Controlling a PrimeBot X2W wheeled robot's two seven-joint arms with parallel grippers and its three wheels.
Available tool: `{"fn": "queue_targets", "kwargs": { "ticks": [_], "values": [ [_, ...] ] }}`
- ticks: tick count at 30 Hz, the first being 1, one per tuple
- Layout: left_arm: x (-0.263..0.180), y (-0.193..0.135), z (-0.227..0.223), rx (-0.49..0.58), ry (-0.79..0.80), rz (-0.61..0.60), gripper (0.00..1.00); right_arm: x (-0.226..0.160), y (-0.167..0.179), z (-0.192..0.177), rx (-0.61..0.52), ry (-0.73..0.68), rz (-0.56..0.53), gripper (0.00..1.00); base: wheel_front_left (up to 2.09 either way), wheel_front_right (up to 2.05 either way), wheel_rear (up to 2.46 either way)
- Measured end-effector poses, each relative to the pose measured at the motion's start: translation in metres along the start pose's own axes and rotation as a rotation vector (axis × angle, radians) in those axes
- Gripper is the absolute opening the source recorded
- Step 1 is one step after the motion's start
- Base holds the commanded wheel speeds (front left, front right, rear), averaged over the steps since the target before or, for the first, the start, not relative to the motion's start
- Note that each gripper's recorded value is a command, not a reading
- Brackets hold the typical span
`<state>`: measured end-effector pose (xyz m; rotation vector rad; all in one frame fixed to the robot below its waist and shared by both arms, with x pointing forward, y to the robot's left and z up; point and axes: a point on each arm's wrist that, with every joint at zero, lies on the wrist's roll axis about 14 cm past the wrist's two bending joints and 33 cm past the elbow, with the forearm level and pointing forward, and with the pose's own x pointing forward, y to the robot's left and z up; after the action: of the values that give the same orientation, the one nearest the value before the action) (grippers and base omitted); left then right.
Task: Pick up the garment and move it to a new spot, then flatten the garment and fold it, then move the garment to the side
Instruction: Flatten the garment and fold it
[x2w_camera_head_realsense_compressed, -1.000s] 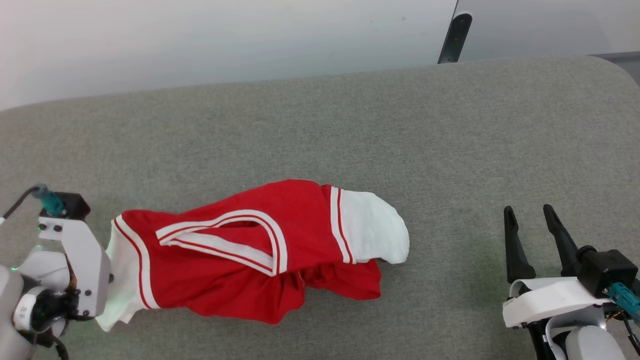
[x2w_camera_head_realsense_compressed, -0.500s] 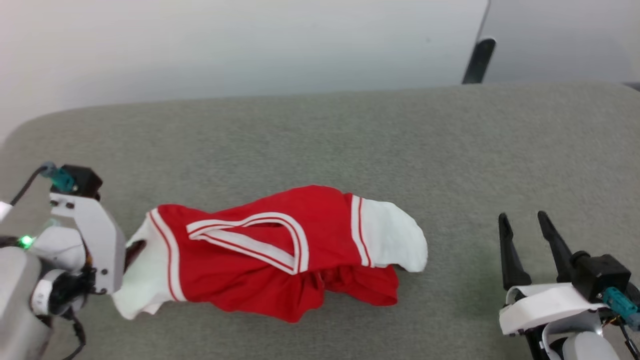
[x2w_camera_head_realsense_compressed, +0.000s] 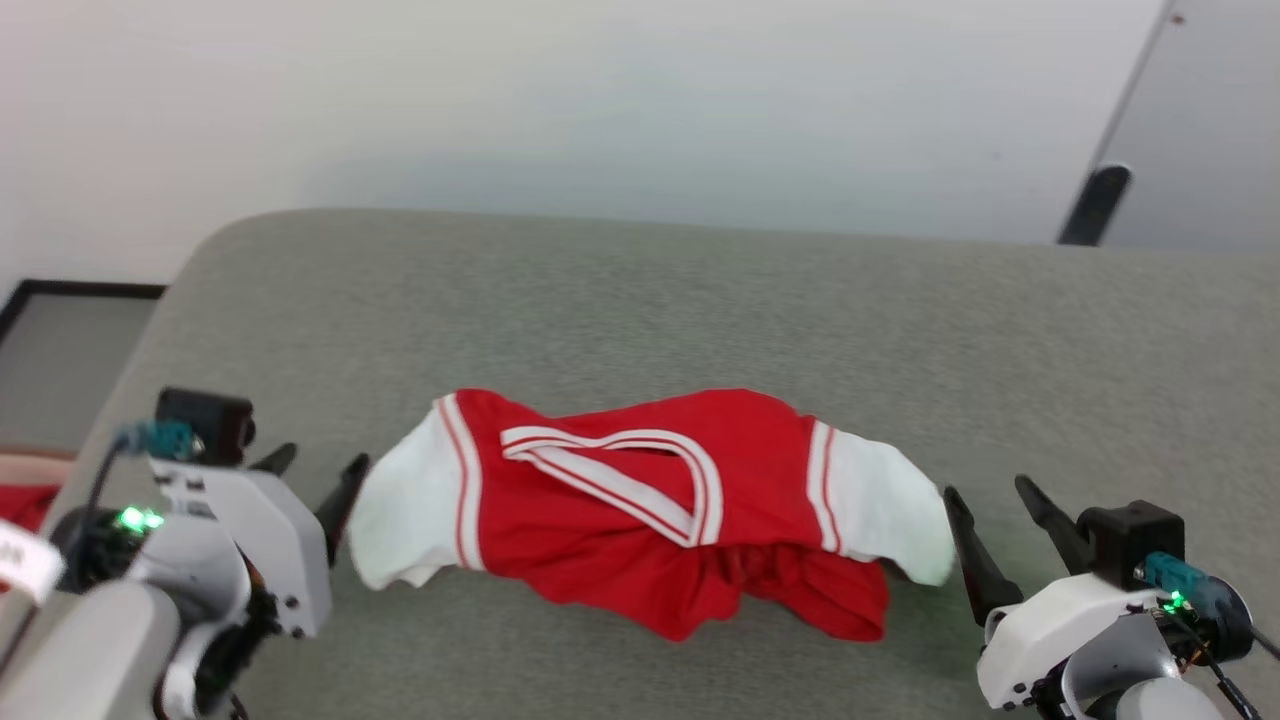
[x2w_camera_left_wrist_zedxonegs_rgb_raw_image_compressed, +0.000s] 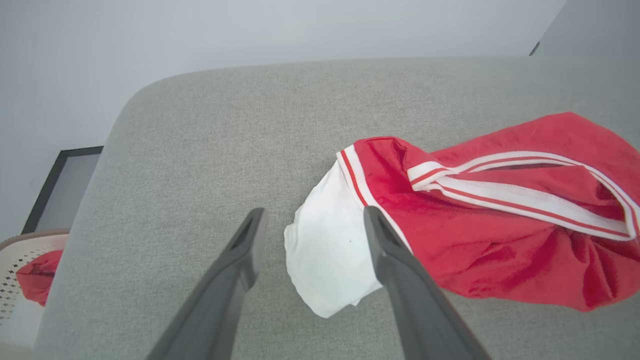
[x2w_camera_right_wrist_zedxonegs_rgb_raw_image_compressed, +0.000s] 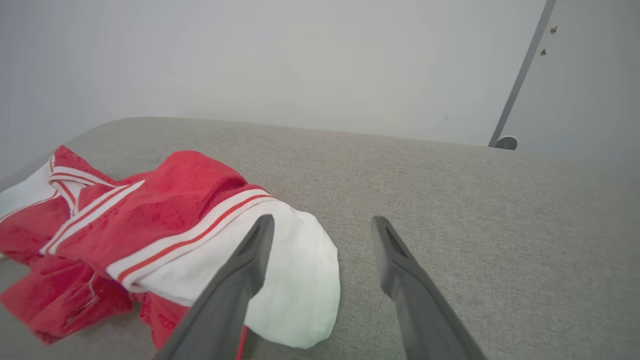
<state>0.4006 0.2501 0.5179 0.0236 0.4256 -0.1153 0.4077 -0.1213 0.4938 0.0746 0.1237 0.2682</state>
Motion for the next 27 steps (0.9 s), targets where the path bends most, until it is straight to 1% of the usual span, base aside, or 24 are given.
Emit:
{"fn": "queue_targets", "kwargs": {
  "ticks": [3,5,8,11,19,25,27],
  "values": [
    [-0.014,0.004,0.0,-0.03,-0.087,0.025,1.0,0.005,0.009,-0.01,0.005,0.093,0.036,1.0,0.0,0.0,0.0],
    [-0.023,0.011,-0.002,-0.054,-0.144,0.062,1.0,0.007,0.013,-0.018,0.01,0.167,0.05,1.0,0.0,0.0,0.0],
    [-0.037,0.022,-0.004,-0.115,-0.227,0.117,1.0,0.009,0.013,-0.027,0.014,0.266,0.056,1.0,0.0,0.0,0.0],
    [-0.051,0.032,-0.007,-0.143,-0.303,0.165,1.0,0.012,0.013,-0.034,0.017,0.346,0.059,1.0,0.0,0.0,0.0],
    [-0.073,0.052,-0.034,-0.191,-0.392,0.288,1.0,0.017,0.012,-0.055,0.018,0.521,0.056,1.0,0.0,0.0,0.0],
    [-0.081,0.063,-0.051,-0.239,-0.422,0.375,1.0,0.022,0.012,-0.073,0.016,0.628,0.049,1.0,0.0,0.0,0.0],
    [-0.084,0.068,-0.054,-0.266,-0.434,0.408,1.0,0.021,0.012,-0.081,0.0,0.677,0.047,1.0,0.0,0.0,0.0]
  ]
}}
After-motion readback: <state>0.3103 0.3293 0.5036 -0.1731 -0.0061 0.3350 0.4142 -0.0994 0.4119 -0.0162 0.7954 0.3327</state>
